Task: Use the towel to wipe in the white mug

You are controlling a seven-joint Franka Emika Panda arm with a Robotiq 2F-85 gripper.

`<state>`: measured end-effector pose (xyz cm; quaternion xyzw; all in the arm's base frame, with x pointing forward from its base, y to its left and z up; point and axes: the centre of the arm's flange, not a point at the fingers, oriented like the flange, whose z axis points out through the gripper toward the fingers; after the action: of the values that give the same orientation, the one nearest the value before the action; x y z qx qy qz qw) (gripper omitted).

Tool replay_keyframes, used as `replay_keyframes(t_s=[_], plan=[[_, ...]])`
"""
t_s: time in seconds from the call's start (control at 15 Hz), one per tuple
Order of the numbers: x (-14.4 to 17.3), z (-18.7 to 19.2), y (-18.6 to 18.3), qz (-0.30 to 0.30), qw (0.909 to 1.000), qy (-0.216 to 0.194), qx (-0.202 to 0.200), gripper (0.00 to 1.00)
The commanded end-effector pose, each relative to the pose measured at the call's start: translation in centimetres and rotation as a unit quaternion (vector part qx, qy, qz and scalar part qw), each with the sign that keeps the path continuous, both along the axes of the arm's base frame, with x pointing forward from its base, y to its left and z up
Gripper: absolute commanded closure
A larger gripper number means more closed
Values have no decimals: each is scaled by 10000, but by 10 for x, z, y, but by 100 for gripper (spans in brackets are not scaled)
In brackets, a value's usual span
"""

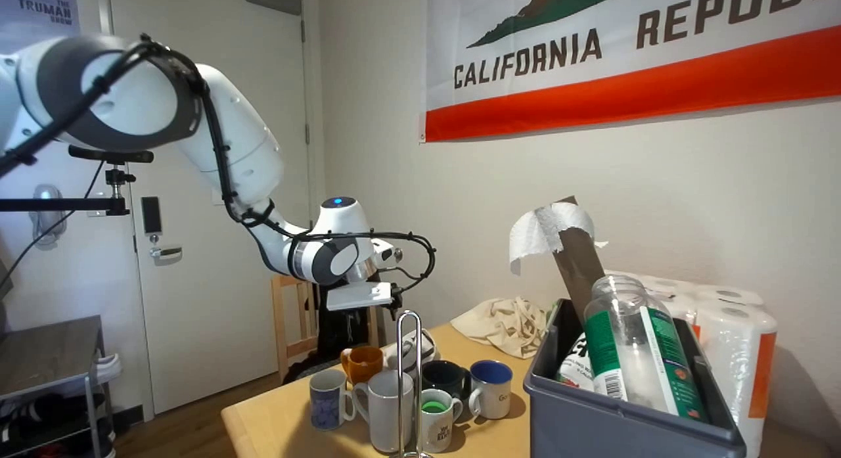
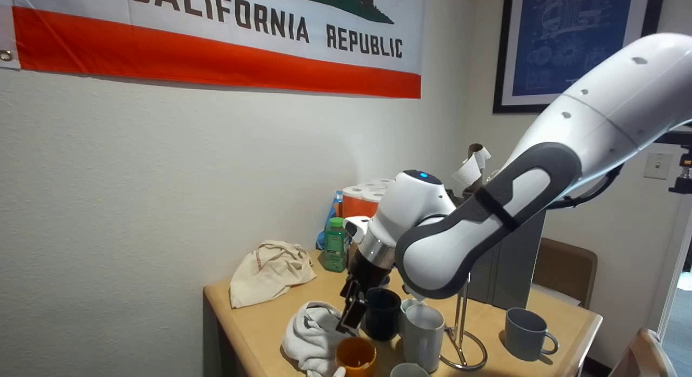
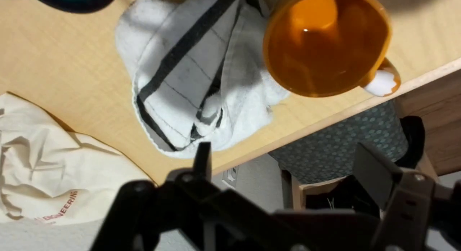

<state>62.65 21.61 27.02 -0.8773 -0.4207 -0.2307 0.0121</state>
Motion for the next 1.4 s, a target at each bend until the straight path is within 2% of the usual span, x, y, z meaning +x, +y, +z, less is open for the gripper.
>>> replay_keyframes(t_s=[0.0,0.67,0.8,0.87,1.0,1.33], plan=[[36,-24,14,46,9995,-309,11,0],[63,-84,22,-411,9971,-497,-408,0],[64,-90,24,-440,9968,-455,-487,5],[64,-92,24,-433,9966,-441,-544,26],[64,-97,23,-439,9963,-408,-619,38],[63,-103,20,-443,9957,-347,-739,79]])
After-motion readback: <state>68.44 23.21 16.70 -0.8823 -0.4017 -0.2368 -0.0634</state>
